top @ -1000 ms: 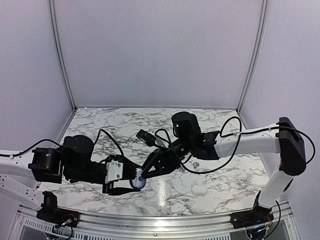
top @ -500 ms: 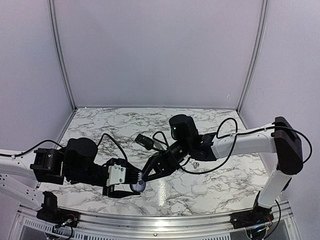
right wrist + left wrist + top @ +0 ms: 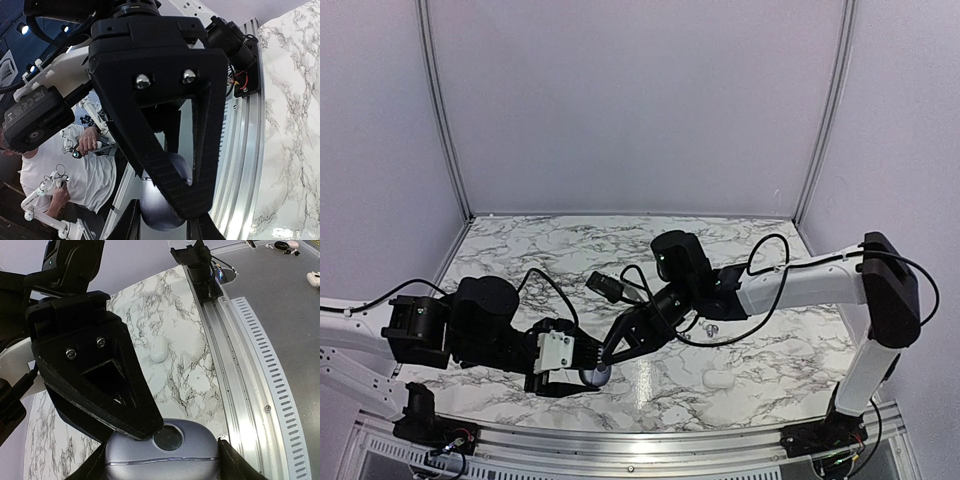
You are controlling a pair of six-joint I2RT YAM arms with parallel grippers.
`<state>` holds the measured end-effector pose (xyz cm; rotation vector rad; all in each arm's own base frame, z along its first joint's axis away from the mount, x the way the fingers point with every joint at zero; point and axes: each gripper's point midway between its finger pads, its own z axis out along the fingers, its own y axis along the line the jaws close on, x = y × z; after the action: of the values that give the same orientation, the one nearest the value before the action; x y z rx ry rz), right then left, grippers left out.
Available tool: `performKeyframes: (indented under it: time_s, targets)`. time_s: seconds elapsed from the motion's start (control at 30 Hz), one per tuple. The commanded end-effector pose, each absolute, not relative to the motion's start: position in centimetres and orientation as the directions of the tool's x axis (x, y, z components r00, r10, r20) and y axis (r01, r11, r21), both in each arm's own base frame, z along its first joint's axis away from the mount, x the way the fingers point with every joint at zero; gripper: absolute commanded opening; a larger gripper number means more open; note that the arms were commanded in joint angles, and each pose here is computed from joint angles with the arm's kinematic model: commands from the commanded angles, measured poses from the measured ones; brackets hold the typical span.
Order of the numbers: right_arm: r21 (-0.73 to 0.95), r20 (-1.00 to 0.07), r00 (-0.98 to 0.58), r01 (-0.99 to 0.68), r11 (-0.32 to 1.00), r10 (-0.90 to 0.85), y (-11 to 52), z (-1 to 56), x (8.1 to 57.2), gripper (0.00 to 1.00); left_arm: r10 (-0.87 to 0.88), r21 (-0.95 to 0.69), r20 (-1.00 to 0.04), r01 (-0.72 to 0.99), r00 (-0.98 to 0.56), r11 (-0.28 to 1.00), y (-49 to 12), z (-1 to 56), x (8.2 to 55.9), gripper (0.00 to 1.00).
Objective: Insert the wireless bluetooth earbuds into the charging case
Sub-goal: Pass from the left arm to the right
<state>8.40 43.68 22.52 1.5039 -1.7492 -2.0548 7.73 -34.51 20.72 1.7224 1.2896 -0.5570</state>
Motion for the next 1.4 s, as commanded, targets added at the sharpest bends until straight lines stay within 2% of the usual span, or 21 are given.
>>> performKeyframes:
  time_s: [0.0, 0.2, 0.37, 0.57, 0.77, 0.93, 1.37]
  targets:
    - [0.708, -0.699, -0.471, -0.564, -0.425, -0.539, 44.8, 24.5, 8.1, 0.25, 0.506, 0.387, -0.779, 0.919, 0.372, -0.079, -35.1, 21.4, 7.4, 0.42]
    - [0.708, -0.7, -0.464, -0.552, -0.441, -0.543, 45.0, 24.8, 7.6, 0.33, 0.517, 0.386, -0.772, 0.919, 0.37, -0.083, -35.2, 21.0, 7.5, 0.42]
    - [0.711, -0.696, -0.468, -0.551, -0.436, -0.544, 45.3, 24.6, 7.7, 0.28, 0.521, 0.389, -0.77, 0.918, 0.37, -0.077, -35.3, 21.0, 7.7, 0.42]
    - [0.711, -0.697, -0.467, -0.55, -0.438, -0.544, 45.6, 24.8, 7.8, 0.29, 0.534, 0.39, -0.765, 0.919, 0.361, -0.062, -35.3, 20.7, 8.0, 0.41]
    - [0.712, -0.696, -0.463, -0.539, -0.449, -0.548, 45.7, 24.8, 7.4, 0.35, 0.542, 0.387, -0.762, 0.92, 0.354, -0.057, -35.3, 20.5, 8.1, 0.42]
    - [0.711, -0.697, -0.472, -0.552, -0.436, -0.54, 46.1, 24.8, 7.6, 0.35, 0.545, 0.397, -0.76, 0.917, 0.354, -0.042, -35.3, 20.6, 8.4, 0.42]
    - [0.702, -0.709, -0.494, -0.558, -0.442, -0.503, 46.2, 25.1, 7.8, 0.2, 0.54, 0.418, -0.77, 0.908, 0.34, 0.024, -35.0, 21.4, 9.3, 0.42]
